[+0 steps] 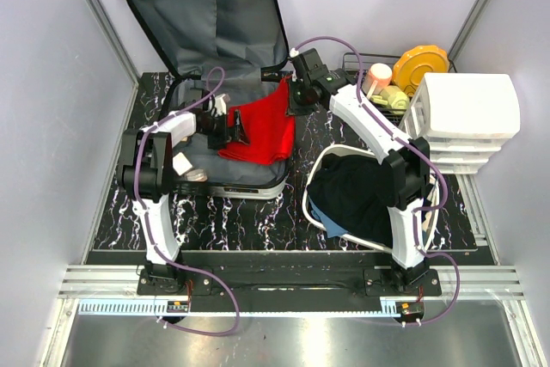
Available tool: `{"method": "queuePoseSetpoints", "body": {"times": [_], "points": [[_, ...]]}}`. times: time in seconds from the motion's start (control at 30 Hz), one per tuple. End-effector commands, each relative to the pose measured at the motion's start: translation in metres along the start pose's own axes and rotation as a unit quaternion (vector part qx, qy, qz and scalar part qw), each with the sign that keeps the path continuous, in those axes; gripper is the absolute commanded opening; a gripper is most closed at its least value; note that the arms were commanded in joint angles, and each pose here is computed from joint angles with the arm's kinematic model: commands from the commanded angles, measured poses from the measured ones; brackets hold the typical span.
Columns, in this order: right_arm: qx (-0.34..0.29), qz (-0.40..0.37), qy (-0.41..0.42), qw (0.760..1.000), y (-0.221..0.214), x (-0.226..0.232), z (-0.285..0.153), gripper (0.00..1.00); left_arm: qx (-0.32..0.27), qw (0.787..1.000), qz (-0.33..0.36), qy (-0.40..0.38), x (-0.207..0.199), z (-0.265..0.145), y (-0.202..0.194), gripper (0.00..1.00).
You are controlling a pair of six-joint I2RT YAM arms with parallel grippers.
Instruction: Open, take out, and arrange the luggage
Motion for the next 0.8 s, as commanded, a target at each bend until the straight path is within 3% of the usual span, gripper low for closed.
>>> {"method": "queuePoseSetpoints", "body": {"times": [0.0,0.13,0.23,0.27,0.4,0.47,0.67,0.77], "points": [[-0.045,0.002,0.034,0.998,0.025,0.012,-0.029,0.00,0.010,0.989,-0.014,-0.146,-0.047,0.018,0.000,0.89],[-0.040,0.004,0.040,0.998,0.024,0.014,-0.025,0.00,0.020,0.986,-0.030,-0.165,-0.050,0.031,-0.003,0.76],[-0.038,0.004,0.046,0.998,0.024,0.016,-0.026,0.00,0.011,0.982,-0.030,-0.186,-0.056,0.029,0.002,0.49],[-0.038,0.004,0.049,0.998,0.024,0.016,-0.026,0.00,0.009,0.980,-0.030,-0.196,-0.061,0.027,0.005,0.32],[-0.045,-0.005,0.080,0.996,0.030,0.027,-0.040,0.00,-0.012,0.974,-0.007,-0.226,-0.082,0.005,0.019,0.06],[-0.062,-0.015,0.095,0.993,0.038,0.033,-0.056,0.00,-0.035,0.971,0.019,-0.237,-0.098,-0.018,0.029,0.00],[-0.105,-0.045,0.110,0.987,0.046,0.031,-0.116,0.00,-0.069,0.965,0.064,-0.246,-0.130,-0.073,0.039,0.00],[-0.087,-0.041,0.106,0.990,0.025,0.015,-0.139,0.00,-0.068,0.963,0.080,-0.250,-0.146,-0.091,0.031,0.00]]}}
Point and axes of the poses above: each gripper's point midway between its finger pads, its own z axis out along the fingers, its own x axis along the line the jaws close on, y = z × x, the point moved 4 cm from there along -z, back along the fingers
